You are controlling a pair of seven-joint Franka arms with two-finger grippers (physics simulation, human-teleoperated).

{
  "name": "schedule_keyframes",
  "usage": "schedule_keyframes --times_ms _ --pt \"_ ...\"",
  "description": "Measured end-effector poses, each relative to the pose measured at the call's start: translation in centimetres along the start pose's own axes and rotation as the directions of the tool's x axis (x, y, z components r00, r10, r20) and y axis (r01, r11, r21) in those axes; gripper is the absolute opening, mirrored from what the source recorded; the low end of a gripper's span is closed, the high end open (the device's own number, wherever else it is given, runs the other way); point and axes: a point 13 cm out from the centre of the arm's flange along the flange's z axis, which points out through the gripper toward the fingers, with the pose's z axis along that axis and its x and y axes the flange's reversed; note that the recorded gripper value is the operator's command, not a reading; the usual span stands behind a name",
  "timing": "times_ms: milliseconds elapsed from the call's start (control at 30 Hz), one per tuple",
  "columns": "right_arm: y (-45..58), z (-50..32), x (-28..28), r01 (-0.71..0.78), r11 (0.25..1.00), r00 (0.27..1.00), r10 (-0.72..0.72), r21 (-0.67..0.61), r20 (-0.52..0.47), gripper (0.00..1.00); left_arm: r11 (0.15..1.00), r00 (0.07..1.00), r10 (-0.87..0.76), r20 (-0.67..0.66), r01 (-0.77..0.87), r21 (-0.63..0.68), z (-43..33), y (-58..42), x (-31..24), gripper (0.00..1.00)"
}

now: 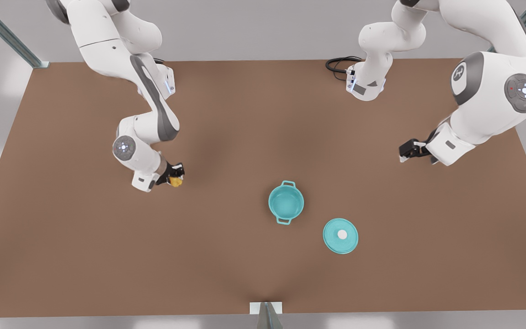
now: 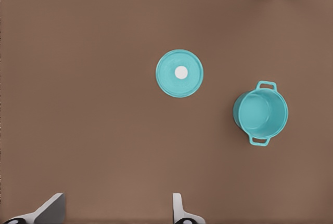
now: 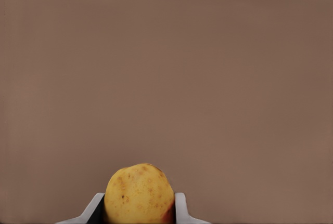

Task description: Open the pot lid and put the potato into the pot

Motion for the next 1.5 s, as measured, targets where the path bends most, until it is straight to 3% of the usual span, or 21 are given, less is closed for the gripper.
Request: schedule_keyframes --times_ms 267,467,600,1100,1333,1500 --pt "10.5 -7.2 -8.2 0.2 0.977 0.977 -0.205 0.068 0.063 0.47 1.0 1.0 0.011 0.002 -0.011 -0.017 -0.5 0.2 0.3 1.0" --pt "16.4 -6.0 -12.4 0.217 0.974 0.973 -0.221 0.058 0.068 0.47 0.993 0.995 0.096 -0.002 -0.096 -0.073 -0.1 -3.1 0.7 1.0" --pt "23.0 -4.8 -17.0 0.229 0.973 0.964 -0.231 0.028 0.129 0.47 0.992 0.996 0.095 -0.003 -0.094 -0.084 0.0 -2.7 0.6 1.0" --pt "32.2 6.0 -19.4 0.125 0.986 0.968 -0.096 -0.113 0.231 0.48 0.992 0.996 0.084 -0.002 -0.084 -0.09 -0.2 -1.8 0.6 1.0" --pt "37.2 6.0 -21.6 0.112 0.972 0.936 -0.033 -0.209 0.349 0.5 0.992 0.996 0.093 -0.004 -0.093 -0.087 -0.1 -2.2 0.6 1.0" --pt "36.7 8.2 -21.9 0.084 0.971 0.929 0.005 -0.222 0.369 0.5 0.992 0.996 0.092 -0.006 -0.092 -0.084 0.0 -2.2 0.6 1.0"
